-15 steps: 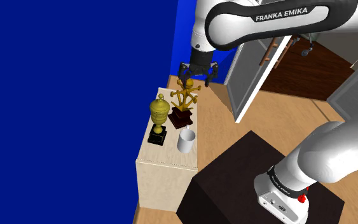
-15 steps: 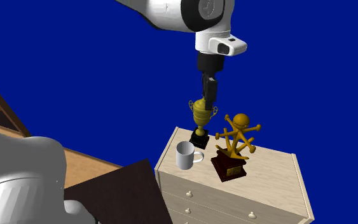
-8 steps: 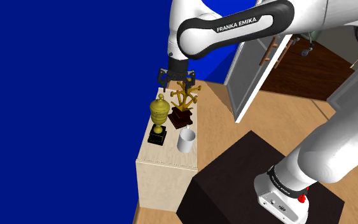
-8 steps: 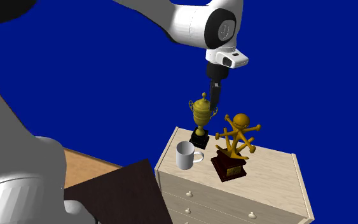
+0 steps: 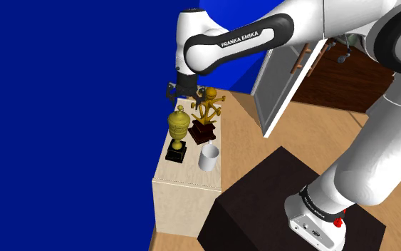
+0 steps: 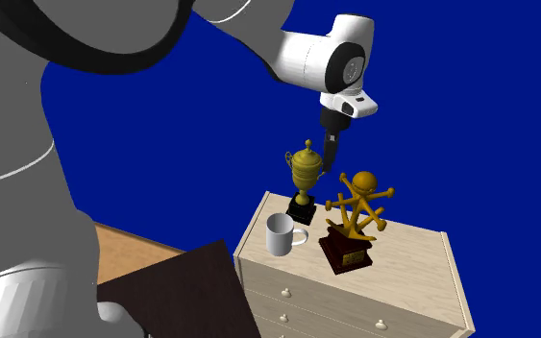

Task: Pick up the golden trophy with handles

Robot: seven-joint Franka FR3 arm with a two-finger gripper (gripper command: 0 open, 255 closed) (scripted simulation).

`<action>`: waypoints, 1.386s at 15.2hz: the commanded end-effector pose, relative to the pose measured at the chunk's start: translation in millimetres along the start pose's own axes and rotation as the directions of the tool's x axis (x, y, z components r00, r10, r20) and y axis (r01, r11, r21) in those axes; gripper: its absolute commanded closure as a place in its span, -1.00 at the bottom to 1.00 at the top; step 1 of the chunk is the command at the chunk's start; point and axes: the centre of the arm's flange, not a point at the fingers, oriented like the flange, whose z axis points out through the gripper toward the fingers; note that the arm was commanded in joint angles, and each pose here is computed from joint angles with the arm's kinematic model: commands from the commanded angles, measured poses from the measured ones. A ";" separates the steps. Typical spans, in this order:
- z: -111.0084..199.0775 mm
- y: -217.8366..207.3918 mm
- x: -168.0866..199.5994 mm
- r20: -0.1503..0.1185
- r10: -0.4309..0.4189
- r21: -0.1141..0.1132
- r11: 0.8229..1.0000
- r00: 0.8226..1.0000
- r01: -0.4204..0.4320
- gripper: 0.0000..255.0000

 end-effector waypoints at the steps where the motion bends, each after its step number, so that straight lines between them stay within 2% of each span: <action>1: 10.9 -0.9 -0.7 0.000 0.001 0.001 1.000 1.000 -0.001 -1.00; 3: 24.5 -1.2 -0.5 0.000 0.001 0.001 1.000 1.000 -0.001 -1.00; 5: 24.5 -1.2 -0.5 0.000 0.001 0.001 1.000 1.000 -0.001 -1.00; 6: 24.9 -0.9 -0.5 0.000 0.001 0.001 1.000 1.000 -0.001 1.00; 15: 24.5 -1.2 -0.5 0.000 0.001 0.001 1.000 1.000 -0.001 1.00; 21: -7.2 -0.5 -1.0 0.000 0.001 0.001 1.000 1.000 -0.001 1.00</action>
